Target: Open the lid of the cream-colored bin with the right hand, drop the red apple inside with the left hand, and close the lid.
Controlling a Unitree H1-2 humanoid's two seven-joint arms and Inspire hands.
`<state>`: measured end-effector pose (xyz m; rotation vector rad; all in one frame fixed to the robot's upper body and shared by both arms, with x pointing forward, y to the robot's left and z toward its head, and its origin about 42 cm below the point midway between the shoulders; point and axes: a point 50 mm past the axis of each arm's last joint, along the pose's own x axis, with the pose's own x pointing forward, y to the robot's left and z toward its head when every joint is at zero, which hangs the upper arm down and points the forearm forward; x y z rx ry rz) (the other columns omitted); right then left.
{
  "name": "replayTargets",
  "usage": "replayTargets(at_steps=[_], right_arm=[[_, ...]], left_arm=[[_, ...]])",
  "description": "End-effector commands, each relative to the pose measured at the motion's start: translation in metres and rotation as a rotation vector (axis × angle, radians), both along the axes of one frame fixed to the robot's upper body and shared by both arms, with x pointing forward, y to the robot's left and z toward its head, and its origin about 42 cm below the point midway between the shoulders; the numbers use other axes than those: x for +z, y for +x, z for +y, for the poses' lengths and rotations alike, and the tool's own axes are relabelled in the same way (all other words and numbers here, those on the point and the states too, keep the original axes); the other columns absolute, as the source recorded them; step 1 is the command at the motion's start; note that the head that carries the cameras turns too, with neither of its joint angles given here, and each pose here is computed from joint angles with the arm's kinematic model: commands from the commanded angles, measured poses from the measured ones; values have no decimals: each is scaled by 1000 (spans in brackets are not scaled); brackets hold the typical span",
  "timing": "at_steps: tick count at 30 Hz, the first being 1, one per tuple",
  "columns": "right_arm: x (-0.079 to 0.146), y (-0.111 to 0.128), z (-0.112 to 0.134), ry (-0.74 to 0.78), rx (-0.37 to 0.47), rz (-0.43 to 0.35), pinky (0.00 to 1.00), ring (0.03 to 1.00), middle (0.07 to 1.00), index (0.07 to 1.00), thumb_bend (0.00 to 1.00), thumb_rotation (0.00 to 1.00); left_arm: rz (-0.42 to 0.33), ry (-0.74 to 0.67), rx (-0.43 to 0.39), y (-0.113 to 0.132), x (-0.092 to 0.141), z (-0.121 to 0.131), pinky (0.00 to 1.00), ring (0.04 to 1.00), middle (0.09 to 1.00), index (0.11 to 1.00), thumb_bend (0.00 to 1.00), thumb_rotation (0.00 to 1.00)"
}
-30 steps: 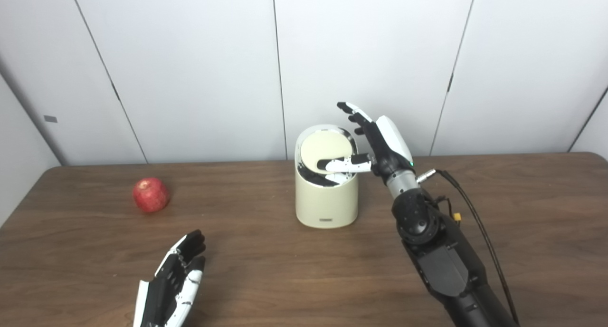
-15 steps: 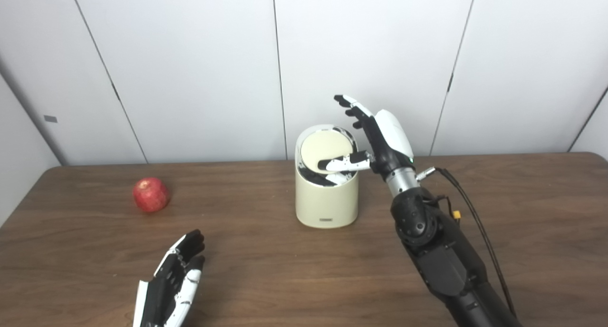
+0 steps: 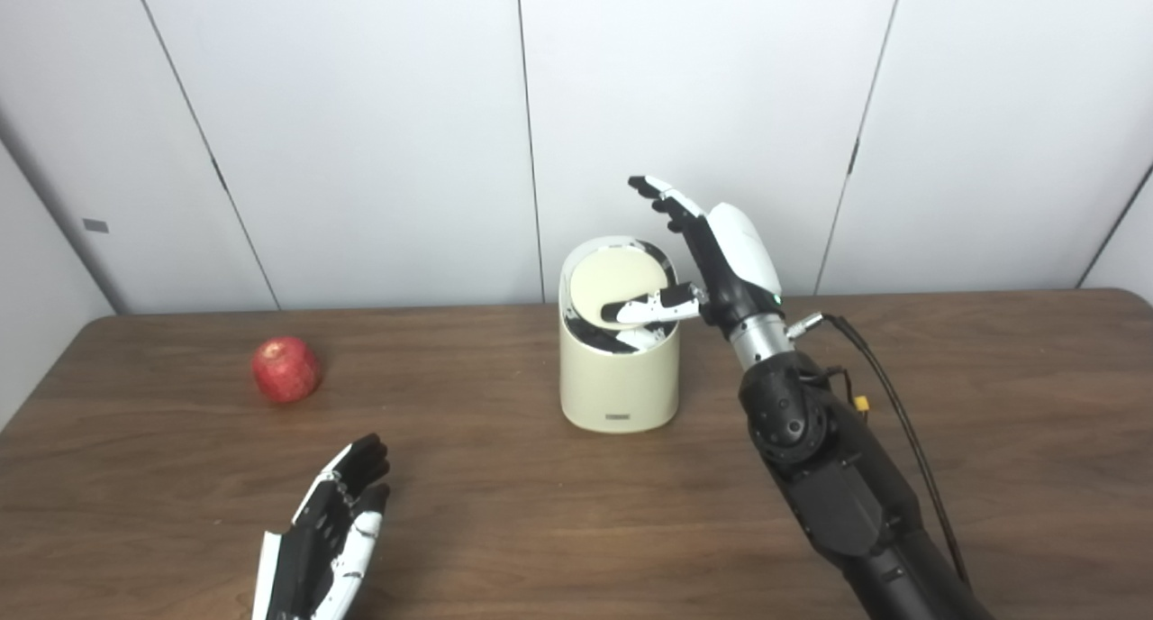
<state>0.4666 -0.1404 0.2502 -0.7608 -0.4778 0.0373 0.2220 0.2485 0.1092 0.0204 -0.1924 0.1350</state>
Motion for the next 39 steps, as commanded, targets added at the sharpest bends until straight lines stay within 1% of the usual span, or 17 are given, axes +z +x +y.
replayTargets(at_steps=[1,7,12,14,17,19,22,24,25,27,28,29,31,33,34,36,39], right_arm=[[23,5,5,2,6,-61,748,829,858,857,932,150],[22,5,4,-26,14,-67,741,827,856,859,942,140],[24,6,2,-107,22,-84,748,831,858,866,964,117],[24,6,2,-123,22,-90,741,825,855,865,983,103],[24,7,2,-122,24,-89,736,822,853,862,1000,93],[25,6,2,-96,27,-86,735,821,852,859,988,105],[26,5,1,-3,31,-68,755,834,862,855,935,162],[28,4,0,72,36,-57,760,840,863,852,875,203],[31,3,-2,146,30,-37,760,840,862,851,855,214],[36,2,-7,250,20,1,726,832,858,846,782,324],[41,0,-11,331,17,39,721,831,858,846,766,351],[43,-1,-14,380,18,64,744,835,859,843,730,461],[49,-3,-23,518,39,120,755,845,864,846,704,523],[52,-5,-31,609,61,155,784,851,868,854,659,505],[52,-6,-35,623,64,162,790,852,869,856,650,501],[52,-8,-41,625,65,168,794,844,866,859,617,496],[48,-19,-50,613,56,179,783,833,855,852,557,538]], left_arm=[[79,-34,9,-17,-24,-9,805,841,844,846,518,587],[75,-42,7,-17,-24,-9,817,850,854,854,526,605],[69,-41,4,-17,-24,-9,820,848,848,853,516,617],[68,-39,3,-17,-23,-9,818,847,848,852,491,620],[67,-38,3,-18,-23,-10,818,849,849,853,498,622],[66,-41,3,-18,-23,-10,817,848,849,852,500,620],[67,-45,4,-18,-22,-10,816,845,847,850,491,609],[70,-43,5,-18,-21,-11,817,846,848,854,484,603],[72,-40,4,-18,-21,-11,818,847,849,855,481,600],[72,-37,1,-18,-22,-11,822,852,853,857,471,597],[73,-39,1,-18,-22,-12,824,853,854,858,469,596],[74,-41,1,-18,-22,-12,820,848,852,856,464,584],[77,-47,4,-18,-22,-12,817,844,848,853,464,576],[76,-50,5,-18,-22,-12,818,843,846,854,457,562],[75,-53,5,-18,-22,-12,820,844,846,855,455,561],[74,-57,5,-18,-22,-12,821,844,845,854,456,553],[71,-57,2,-18,-24,-11,822,844,849,860,443,555]])
